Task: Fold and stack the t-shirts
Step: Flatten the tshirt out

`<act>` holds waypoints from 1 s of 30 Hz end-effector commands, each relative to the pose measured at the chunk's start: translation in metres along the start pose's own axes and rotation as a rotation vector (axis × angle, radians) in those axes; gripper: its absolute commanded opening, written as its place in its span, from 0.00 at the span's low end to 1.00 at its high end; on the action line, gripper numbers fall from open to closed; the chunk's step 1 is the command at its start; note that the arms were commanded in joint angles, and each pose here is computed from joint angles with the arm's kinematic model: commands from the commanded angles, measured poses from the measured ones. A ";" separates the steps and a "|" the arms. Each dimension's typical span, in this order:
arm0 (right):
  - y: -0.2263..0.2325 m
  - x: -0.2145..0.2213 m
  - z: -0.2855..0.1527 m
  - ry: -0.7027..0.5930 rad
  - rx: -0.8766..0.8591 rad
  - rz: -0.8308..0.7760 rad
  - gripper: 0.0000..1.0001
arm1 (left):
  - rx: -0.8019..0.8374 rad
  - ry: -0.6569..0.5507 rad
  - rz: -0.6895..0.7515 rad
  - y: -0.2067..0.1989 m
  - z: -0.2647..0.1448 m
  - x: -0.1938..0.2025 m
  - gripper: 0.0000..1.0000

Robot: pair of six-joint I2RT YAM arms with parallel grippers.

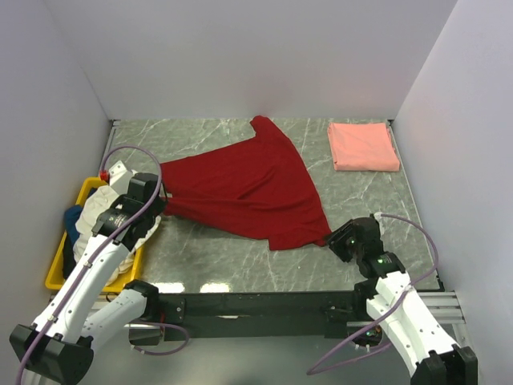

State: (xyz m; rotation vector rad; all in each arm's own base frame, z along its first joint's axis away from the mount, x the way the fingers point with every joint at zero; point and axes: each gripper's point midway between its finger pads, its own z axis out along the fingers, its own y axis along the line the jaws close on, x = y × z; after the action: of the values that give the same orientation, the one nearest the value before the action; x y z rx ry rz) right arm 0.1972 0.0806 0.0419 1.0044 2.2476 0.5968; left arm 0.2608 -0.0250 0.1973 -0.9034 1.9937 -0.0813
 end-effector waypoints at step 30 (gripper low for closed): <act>0.141 -0.122 -0.074 -0.335 -0.250 -0.108 0.00 | 0.215 -0.184 -0.073 -0.057 -0.059 -0.093 0.00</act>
State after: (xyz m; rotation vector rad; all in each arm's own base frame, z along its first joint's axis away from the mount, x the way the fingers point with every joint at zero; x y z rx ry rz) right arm 0.2742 0.0793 0.1592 0.8654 2.0177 0.6561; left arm 0.2710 -0.0317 0.2512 -0.8434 1.9197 -0.1738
